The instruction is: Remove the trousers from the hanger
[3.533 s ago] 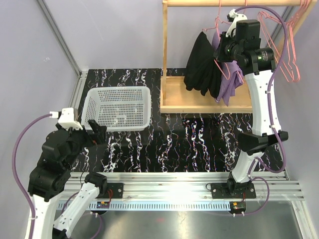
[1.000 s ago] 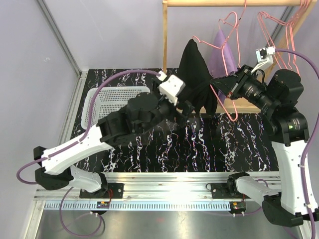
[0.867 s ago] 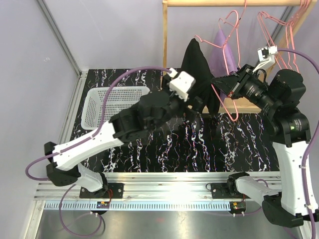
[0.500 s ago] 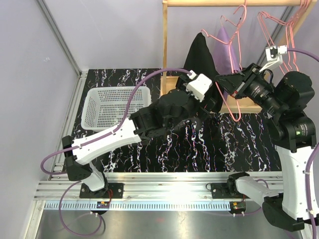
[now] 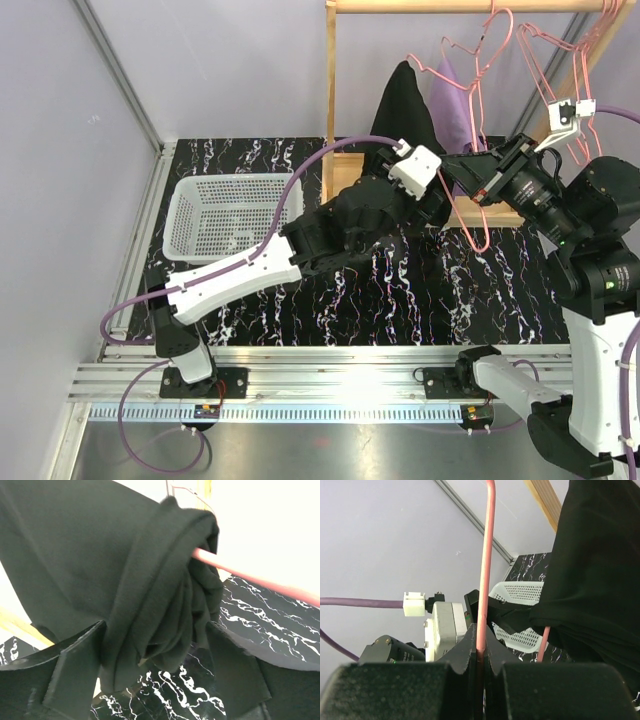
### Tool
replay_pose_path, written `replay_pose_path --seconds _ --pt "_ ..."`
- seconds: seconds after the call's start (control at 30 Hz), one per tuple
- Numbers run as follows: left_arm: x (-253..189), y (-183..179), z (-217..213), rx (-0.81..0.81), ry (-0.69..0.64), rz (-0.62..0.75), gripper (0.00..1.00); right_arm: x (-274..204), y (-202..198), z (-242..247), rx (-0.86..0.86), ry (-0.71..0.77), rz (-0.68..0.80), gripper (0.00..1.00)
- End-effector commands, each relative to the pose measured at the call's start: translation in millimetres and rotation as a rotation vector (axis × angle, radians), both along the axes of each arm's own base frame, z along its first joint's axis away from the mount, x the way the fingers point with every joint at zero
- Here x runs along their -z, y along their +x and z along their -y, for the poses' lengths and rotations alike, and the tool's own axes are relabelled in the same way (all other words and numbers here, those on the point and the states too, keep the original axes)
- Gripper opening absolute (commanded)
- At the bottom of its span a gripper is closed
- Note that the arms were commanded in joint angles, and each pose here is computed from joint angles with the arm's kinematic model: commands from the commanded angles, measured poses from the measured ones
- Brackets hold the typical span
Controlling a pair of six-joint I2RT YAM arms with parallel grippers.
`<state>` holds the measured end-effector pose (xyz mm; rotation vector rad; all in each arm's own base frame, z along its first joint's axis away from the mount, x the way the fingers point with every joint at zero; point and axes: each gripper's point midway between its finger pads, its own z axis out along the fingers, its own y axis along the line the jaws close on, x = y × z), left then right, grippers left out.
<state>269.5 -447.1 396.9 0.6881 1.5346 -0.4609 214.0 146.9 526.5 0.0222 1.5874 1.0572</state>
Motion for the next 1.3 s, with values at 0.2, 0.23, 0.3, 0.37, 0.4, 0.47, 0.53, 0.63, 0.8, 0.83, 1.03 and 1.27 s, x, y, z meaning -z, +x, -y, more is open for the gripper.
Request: replay_pose_path --seconds 0.2,0.23,0.3,0.37,0.4,0.47,0.53,0.63,0.8,0.83,1.03,1.27 --pt "-38 6 0 0.015 -0.101 0.059 0.63 -62 -29 -2 -0.05 0.062 0.252 0.0" --pt "-38 8 -1 0.003 -0.096 0.063 0.6 -66 -32 -2 -0.057 0.074 0.264 0.0" --pt "-36 13 0 -0.008 -0.093 0.062 0.6 -68 -34 -3 -0.07 0.08 0.267 0.0" --pt "-40 15 0 -0.017 -0.104 0.064 0.7 -72 -37 -4 -0.079 0.088 0.275 0.0" --pt "-40 18 1 -0.02 -0.105 0.065 0.72 -73 -38 -4 -0.082 0.09 0.277 0.0" --pt "-49 19 1 -0.022 -0.119 0.073 0.73 -73 -39 -5 -0.089 0.095 0.276 0.0" --pt "-49 22 5 -0.023 -0.118 0.076 0.76 -73 -40 -6 -0.095 0.098 0.276 0.0" --pt "-56 25 8 -0.025 -0.126 0.082 0.46 -73 -41 -6 -0.097 0.1 0.272 0.0" --pt "-66 19 2 -0.016 -0.152 0.077 0.02 -61 -35 1 -0.044 0.064 0.251 0.0" --pt "-67 18 0 -0.015 -0.158 0.077 0.01 -60 -33 3 -0.027 0.058 0.25 0.0" --pt "-88 6 -18 0.008 -0.199 0.075 0.0 -39 -15 13 0.059 -0.006 0.213 0.0" --pt "-125 -13 -44 0.04 -0.264 0.081 0.0 4 14 14 0.102 -0.066 0.124 0.0"
